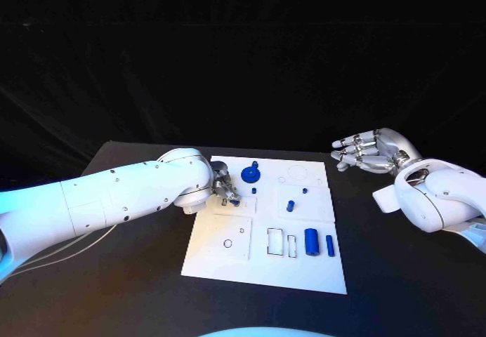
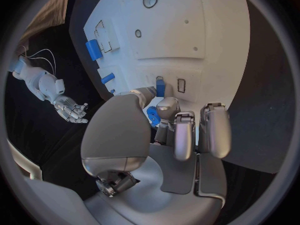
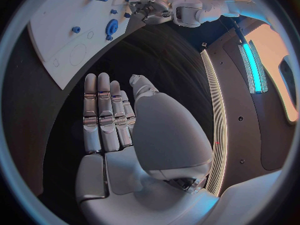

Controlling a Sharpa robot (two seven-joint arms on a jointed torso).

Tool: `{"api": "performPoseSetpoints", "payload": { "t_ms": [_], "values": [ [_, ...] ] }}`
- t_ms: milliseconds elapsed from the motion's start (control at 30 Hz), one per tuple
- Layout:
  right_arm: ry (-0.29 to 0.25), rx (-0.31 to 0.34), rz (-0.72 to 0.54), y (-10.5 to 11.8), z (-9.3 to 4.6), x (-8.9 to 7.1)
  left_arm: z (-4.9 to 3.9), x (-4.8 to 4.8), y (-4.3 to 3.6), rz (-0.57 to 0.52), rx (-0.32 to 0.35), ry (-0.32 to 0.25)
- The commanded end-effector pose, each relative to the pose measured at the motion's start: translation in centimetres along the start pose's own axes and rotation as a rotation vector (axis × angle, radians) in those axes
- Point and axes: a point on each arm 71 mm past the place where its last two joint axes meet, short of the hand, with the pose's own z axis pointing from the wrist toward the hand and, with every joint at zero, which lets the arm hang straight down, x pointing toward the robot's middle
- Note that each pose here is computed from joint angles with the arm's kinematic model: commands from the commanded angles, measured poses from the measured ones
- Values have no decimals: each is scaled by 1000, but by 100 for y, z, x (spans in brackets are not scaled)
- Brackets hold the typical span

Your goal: Assemble the parts on the task board

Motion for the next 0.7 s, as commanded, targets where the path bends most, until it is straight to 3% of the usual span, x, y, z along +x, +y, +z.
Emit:
{"api": "performPoseSetpoints", "payload": {
  "t_ms": [33, 400, 700],
  "values": [
    [18, -11, -8, 10, -3, 21, 2, 14, -13, 37, -2, -14],
    [20, -10, -8, 7, 0, 24, -3, 58, -35, 91, -2, 32],
    [20, -9, -8, 3, -1, 24, 1, 58, -40, 97, -3, 32]
  ]
}}
